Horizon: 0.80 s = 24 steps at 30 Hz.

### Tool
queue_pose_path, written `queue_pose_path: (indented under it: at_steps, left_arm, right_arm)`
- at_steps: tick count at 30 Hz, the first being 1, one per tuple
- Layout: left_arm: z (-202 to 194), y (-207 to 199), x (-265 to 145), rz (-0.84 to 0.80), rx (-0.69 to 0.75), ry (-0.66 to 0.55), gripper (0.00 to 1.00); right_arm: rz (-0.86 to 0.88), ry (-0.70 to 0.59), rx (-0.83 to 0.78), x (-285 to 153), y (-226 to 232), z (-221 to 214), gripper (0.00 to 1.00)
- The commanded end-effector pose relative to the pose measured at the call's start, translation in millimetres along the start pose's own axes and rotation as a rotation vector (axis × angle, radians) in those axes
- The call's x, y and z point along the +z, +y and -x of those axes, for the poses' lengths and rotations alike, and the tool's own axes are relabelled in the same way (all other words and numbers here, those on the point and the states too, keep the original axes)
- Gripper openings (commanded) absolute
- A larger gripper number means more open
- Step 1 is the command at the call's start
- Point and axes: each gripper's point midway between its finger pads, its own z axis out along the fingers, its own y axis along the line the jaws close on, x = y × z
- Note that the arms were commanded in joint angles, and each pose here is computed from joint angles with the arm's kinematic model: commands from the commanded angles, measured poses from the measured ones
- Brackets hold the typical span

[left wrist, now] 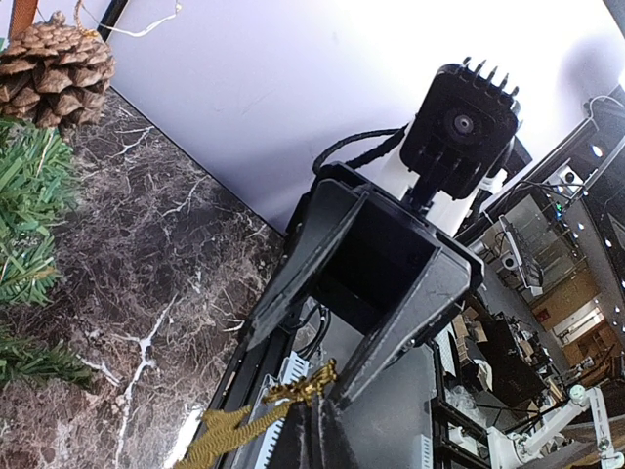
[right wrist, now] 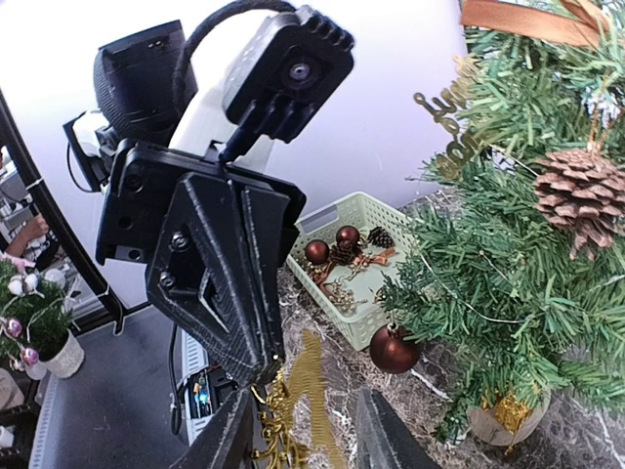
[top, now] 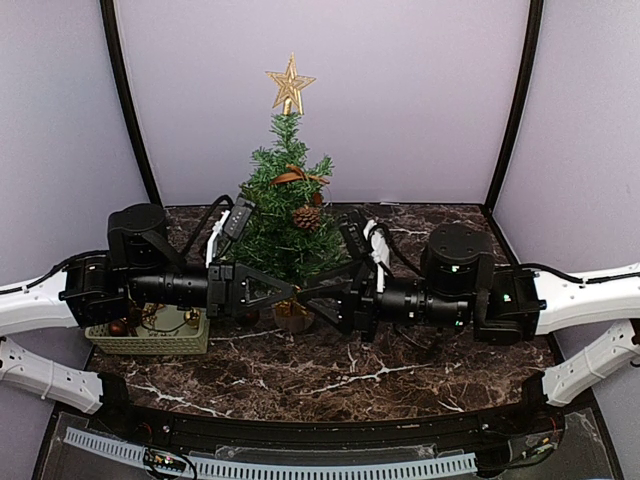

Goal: Decorate the small christmas tree

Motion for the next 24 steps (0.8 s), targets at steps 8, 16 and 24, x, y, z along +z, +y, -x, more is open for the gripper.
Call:
queue_pose_path:
  at_steps: [8, 16, 24]
  left_arm:
    - [9.7, -15.8, -7.9, -0.043, 0.036, -0.033, 0.00]
    - [9.1, -16.3, -8.0, -0.048, 0.038, -0.033, 0.00]
    - [6.2, -15.5, -6.6, -0.051, 0.035, -0.020, 0.00]
  right_arm:
    - [0.038, -0.035, 0.007, 5.1, 9.7, 9.8, 0.31]
    - [0.061, -0.014, 0.007, 8.7, 13.9, 6.7, 0.29]
    - [0.029, -0.041, 0.000, 6.4, 8.6, 12.0, 0.28]
